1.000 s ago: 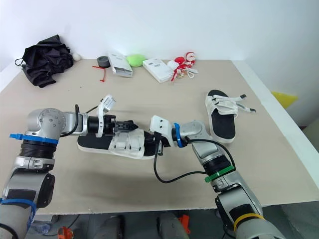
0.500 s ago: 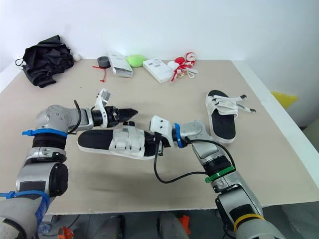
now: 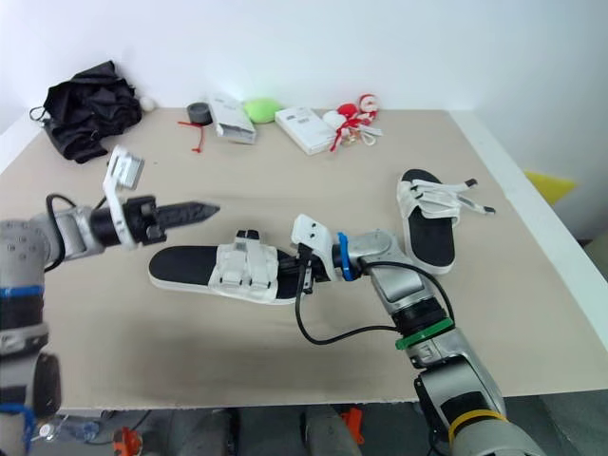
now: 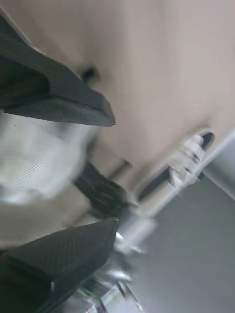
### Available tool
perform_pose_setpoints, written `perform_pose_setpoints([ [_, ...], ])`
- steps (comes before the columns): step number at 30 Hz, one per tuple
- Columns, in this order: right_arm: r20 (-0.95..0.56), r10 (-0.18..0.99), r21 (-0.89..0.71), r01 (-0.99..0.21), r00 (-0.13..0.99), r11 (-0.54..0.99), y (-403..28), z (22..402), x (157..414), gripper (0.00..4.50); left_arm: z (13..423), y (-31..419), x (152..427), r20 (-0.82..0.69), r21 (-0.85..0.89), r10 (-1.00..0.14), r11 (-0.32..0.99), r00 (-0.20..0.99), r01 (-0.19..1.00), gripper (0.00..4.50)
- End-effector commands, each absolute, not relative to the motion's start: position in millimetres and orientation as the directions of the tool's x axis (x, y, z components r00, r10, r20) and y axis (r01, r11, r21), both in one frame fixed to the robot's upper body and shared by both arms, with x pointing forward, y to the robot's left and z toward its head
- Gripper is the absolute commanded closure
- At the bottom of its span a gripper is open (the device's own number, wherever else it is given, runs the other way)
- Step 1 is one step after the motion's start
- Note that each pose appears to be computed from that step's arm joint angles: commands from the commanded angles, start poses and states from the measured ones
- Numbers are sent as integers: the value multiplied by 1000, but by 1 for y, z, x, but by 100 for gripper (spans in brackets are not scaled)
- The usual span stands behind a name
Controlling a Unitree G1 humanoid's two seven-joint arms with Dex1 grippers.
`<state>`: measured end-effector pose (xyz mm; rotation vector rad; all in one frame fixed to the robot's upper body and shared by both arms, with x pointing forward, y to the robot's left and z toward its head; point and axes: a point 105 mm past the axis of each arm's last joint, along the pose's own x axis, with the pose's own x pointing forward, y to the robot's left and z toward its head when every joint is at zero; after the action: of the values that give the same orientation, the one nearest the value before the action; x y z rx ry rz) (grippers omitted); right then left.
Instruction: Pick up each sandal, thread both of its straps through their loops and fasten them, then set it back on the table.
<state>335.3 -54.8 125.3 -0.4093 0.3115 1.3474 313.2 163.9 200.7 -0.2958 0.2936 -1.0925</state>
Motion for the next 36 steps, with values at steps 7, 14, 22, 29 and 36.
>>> perform_pose_setpoints([
  [7,-398,886,-16,-968,236,251,-67,170,330,450,192,175,280,-89,-133,-923,383,374,914,141],
  [14,-359,888,-20,-953,288,301,-92,216,322,450,155,168,264,-252,-12,-919,315,302,949,141],
  [22,-371,890,-47,-963,264,266,-120,197,257,450,130,145,268,-279,74,-935,207,220,976,141],
  [29,-293,923,11,-964,250,265,-103,187,224,450,140,115,282,-224,136,-963,119,148,983,141],
  [36,-263,922,62,-949,284,310,-107,183,219,450,158,135,279,-284,62,-949,121,134,991,141],
])
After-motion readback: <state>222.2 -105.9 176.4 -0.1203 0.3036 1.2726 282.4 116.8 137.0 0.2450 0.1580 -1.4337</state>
